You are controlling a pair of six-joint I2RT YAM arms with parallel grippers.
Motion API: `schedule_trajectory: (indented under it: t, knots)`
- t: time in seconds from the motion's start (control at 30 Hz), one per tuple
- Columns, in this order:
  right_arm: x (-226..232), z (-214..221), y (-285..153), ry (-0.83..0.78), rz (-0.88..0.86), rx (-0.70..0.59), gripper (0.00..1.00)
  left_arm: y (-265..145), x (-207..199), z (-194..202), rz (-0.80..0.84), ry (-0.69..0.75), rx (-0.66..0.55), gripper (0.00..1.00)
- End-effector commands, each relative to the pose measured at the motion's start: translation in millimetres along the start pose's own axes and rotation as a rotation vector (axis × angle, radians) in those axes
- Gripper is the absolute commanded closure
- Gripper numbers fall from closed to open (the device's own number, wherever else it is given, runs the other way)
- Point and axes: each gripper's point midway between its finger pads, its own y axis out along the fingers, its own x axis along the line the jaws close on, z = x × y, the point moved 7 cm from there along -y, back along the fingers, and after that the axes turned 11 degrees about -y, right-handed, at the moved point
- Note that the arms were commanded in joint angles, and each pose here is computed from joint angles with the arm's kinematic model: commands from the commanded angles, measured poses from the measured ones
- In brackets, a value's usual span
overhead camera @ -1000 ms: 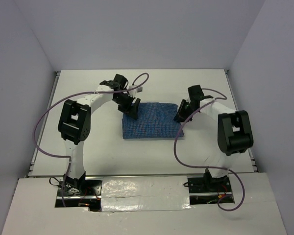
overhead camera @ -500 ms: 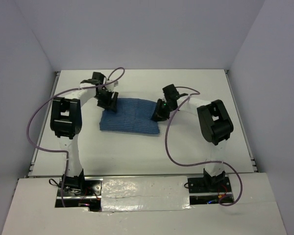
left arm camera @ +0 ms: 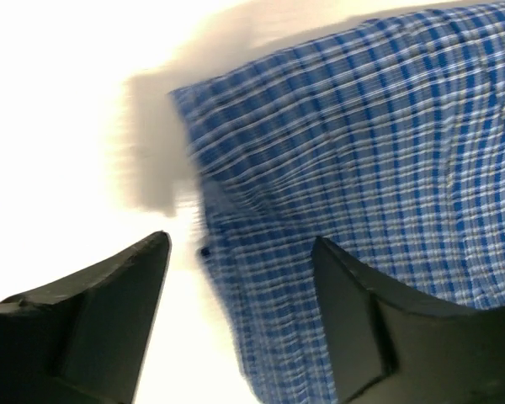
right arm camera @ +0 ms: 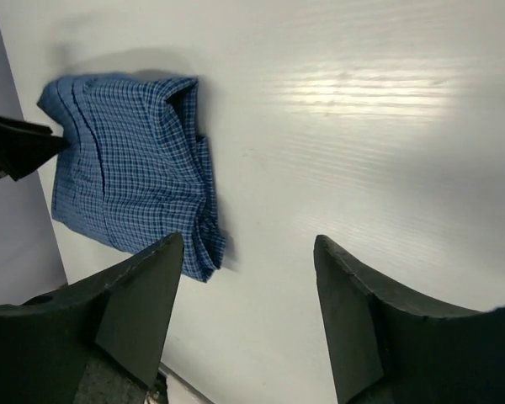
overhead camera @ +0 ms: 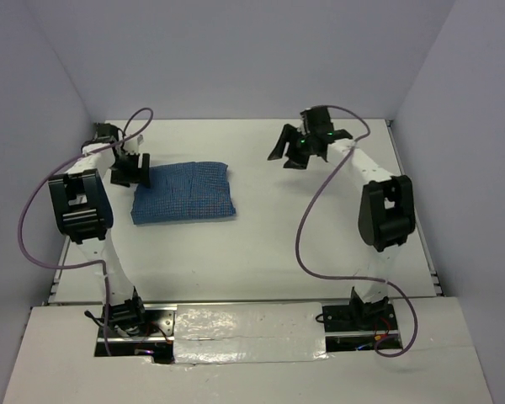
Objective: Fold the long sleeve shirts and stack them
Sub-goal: Fold the shirt
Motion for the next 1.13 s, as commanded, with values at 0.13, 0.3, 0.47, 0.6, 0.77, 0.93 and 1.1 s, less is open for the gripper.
schedule_trajectory:
  t: [0.13,0.3,0.47,0.6,0.77,0.93,1.1]
  knots:
    - [-37.1,-11.1,-128.4,-0.131,0.100,-0.201,0.27,-75.6,0.7,-69.6,-0.014,0.119,-0.240,0.01]
    - [-71.4,13.3,-162.9,-0.120,0.236,-0.256,0.18,-146.3,4.7,-94.0,-0.059,0.065,-0.335,0.01]
    - [-93.1,52.5,-174.7,-0.086,0.312,-0.300,0.14,-195.8,42.4,-30.6,-0.157,-0.066,-0.317,0.01]
    - [-96.6,65.4,-178.0,-0.075,0.324,-0.392,0.14,-183.4,69.7,55.2,-0.229,-0.159,-0.219,0.01]
    - [-103.7,72.4,-180.7,-0.034,0.359,-0.500,0.13,-170.2,76.5,123.8,-0.294,-0.202,-0.205,0.01]
    - [-108.6,77.7,-179.4,-0.023,0.381,-0.535,0.14,-167.0,74.5,137.2,-0.308,-0.205,-0.245,0.01]
    - [-110.6,84.9,-186.4,-0.056,0.409,-0.603,0.13,-163.2,71.4,139.8,-0.288,-0.227,-0.256,0.01]
